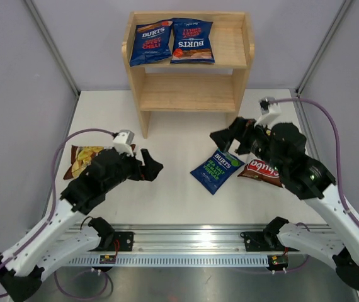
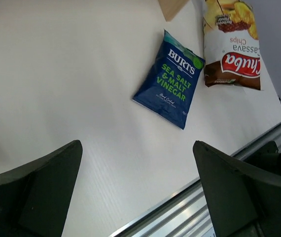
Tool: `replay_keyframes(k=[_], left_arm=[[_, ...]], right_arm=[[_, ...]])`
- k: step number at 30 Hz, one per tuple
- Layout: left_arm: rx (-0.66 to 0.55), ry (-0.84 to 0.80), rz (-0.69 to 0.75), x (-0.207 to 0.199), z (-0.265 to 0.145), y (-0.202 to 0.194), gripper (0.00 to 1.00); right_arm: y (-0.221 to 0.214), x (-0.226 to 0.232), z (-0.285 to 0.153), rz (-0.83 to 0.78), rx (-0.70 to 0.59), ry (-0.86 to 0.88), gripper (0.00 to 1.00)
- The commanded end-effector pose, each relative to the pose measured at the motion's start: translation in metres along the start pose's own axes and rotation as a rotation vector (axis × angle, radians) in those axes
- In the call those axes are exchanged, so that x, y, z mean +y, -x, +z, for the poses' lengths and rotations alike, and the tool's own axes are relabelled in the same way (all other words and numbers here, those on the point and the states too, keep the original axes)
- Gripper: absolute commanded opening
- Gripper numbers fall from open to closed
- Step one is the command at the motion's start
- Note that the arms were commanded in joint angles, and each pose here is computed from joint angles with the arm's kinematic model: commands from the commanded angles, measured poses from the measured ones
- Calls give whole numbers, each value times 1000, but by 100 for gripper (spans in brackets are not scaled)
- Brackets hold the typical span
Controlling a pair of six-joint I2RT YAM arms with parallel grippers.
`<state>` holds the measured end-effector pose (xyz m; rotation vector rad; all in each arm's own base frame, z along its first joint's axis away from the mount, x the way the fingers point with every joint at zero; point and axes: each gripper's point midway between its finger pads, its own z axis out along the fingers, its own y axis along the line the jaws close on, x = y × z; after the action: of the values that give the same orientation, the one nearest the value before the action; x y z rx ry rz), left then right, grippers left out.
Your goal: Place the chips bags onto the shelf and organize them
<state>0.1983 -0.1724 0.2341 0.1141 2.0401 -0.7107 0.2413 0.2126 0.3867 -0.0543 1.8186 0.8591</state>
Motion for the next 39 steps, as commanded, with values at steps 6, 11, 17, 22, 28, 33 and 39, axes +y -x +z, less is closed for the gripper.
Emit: replay_keyframes(k=[6,11,17,22,28,33,39], left_arm=[[123,-204,52,-62,114,2,99],[243,-248,157,-74,177,-15,99],[397,-317,190,-85,241,-43,99],[502,-324,219,-82,277,-64,99],[610,-333,210,-80,315,-88,91],[648,-328,197,-75,329,-104,84],[615,-286,158,-65,317,-113,77]], right_arm=[[-66,-71,-65,-30,57,-162,99],[-67,-63,-93,-22,19,-77,99],[-76,-48,-110,-24,38,36,99],[-82,-39,-122,-14,27,118,99],[-86,-37,-129,-8,39,140,98],[-93,-37,-129,2,57,147,98],[-95,-38,-131,5,57,152,98]])
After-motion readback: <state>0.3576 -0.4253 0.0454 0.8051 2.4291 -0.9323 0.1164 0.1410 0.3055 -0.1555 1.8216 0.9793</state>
